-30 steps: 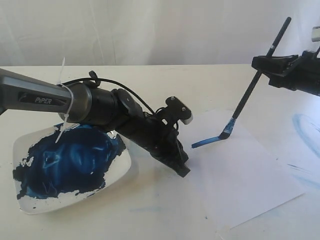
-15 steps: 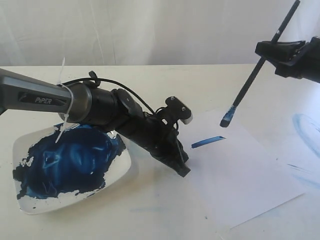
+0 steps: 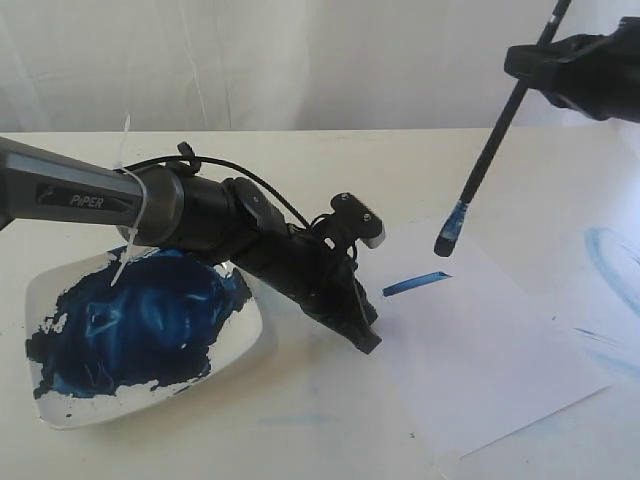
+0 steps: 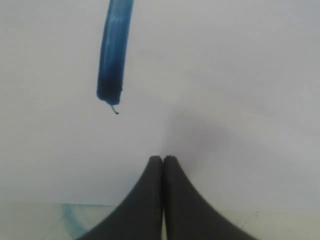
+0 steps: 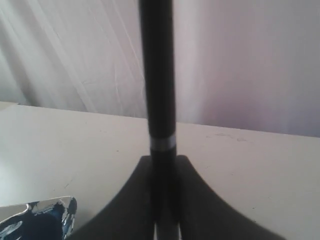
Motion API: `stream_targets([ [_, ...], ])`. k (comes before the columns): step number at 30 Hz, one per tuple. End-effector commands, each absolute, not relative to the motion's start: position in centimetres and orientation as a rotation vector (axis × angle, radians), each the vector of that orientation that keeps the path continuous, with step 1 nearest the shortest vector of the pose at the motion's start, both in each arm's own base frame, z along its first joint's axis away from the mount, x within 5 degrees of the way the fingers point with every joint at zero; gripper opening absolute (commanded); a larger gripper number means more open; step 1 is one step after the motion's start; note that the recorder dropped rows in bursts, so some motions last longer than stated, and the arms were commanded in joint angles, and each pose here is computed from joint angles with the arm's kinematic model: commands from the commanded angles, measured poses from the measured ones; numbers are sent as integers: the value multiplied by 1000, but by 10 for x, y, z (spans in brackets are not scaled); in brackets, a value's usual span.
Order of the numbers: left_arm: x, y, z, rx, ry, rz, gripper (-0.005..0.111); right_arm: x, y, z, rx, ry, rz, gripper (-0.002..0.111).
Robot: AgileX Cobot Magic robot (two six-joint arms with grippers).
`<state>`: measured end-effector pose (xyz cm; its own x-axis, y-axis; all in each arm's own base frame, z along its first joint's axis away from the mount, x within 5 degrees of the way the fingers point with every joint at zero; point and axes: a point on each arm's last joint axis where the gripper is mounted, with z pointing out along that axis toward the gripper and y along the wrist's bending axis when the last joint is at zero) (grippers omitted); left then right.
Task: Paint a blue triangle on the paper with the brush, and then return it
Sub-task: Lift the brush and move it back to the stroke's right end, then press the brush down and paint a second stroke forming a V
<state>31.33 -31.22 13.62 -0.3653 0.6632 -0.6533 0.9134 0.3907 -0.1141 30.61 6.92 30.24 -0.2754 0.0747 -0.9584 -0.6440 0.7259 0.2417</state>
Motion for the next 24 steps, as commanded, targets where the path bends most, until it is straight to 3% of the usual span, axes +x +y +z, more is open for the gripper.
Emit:
stream_targets([
  [1,311,-314,140,1340,2142,-671,0,297,90,299,-353,1752,652,0],
  [9,311,-314,140,1340,2142,-671,0,283,115,281,-202,1717,622,0],
  [24,311,-314,140,1340,2142,-671,0,290,132,252,-231,1761,657,0],
])
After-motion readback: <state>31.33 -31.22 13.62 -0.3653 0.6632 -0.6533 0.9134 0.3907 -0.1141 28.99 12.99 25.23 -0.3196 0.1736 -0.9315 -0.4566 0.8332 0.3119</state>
